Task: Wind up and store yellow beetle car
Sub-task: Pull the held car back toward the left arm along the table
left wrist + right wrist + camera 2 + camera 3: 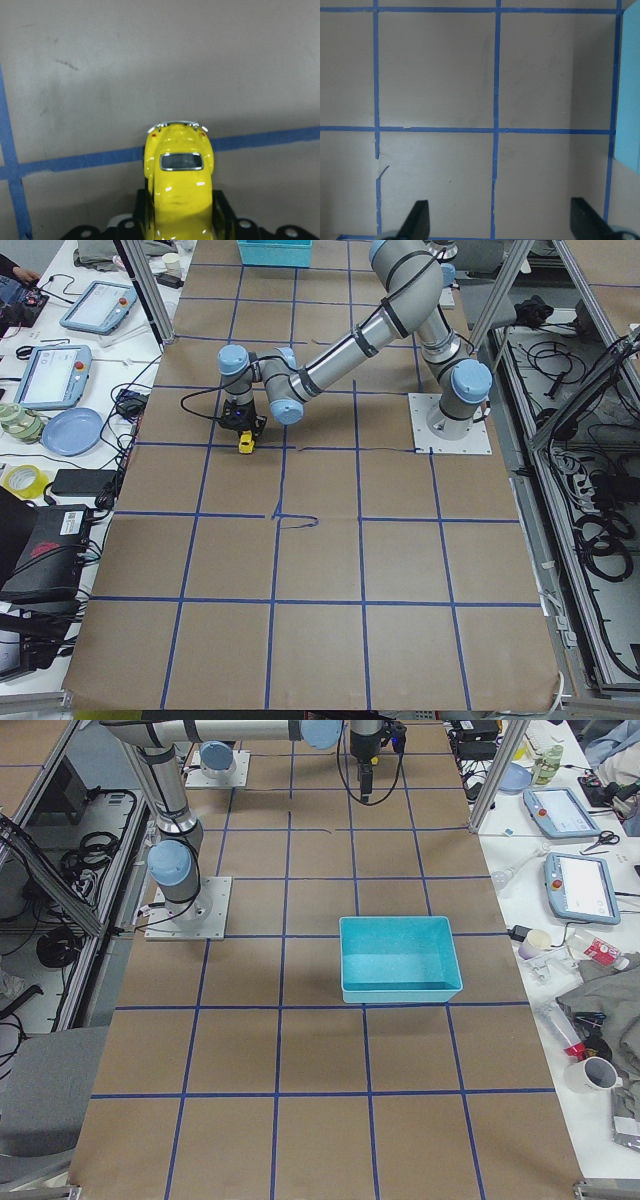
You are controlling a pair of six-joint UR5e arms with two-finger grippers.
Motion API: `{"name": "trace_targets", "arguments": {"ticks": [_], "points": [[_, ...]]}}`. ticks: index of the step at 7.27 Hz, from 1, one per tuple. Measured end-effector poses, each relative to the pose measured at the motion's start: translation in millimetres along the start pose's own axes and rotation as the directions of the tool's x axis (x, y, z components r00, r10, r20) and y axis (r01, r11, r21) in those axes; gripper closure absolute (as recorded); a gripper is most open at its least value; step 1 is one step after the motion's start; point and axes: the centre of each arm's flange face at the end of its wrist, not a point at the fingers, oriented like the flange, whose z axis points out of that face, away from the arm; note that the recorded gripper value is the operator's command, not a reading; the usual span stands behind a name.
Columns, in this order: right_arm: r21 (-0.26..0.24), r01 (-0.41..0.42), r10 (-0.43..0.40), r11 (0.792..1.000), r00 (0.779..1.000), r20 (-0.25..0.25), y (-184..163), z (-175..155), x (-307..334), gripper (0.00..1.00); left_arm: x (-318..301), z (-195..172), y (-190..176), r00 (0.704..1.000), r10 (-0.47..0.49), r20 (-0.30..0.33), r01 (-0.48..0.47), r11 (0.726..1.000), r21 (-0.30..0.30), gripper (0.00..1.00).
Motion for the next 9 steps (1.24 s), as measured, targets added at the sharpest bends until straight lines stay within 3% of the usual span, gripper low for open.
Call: {"name": "trace_targets", "arguments": {"ticks": [1, 4, 7, 8, 9], "points": [[0.0, 0.0, 0.0, 1.0, 1.0, 0.0, -0.1, 0.1, 0.0, 0.0, -0.1, -5.8, -9.1, 1.0, -0.008, -0.012, 0.009, 1.0, 0.017, 0.03], [0.0, 0.001, -0.001, 1.0, 1.0, 0.0, -0.1, 0.1, 0.0, 0.0, 3.9, -23.7, -3.4, 0.997, -0.023, -0.068, 0.026, 0.999, 0.046, 0.01], [0.001, 0.001, -0.001, 1.0, 1.0, 0.0, 0.3, -0.5, 0.0, 0.0, 2.9, -26.6, -2.2, 0.997, -0.019, -0.073, 0.022, 0.999, 0.048, 0.04], [0.001, 0.001, -0.001, 1.0, 1.0, 0.0, 0.3, -0.6, 0.0, 0.0, 1.9, -19.8, -3.5, 0.998, -0.021, -0.06, 0.023, 0.999, 0.043, 0.16], [0.001, 0.001, -0.001, 1.0, 1.0, 0.0, 0.3, -0.6, 0.0, 0.0, 1.1, -14.2, -4.0, 0.999, -0.025, -0.048, 0.027, 0.999, 0.037, 0.16]]}}
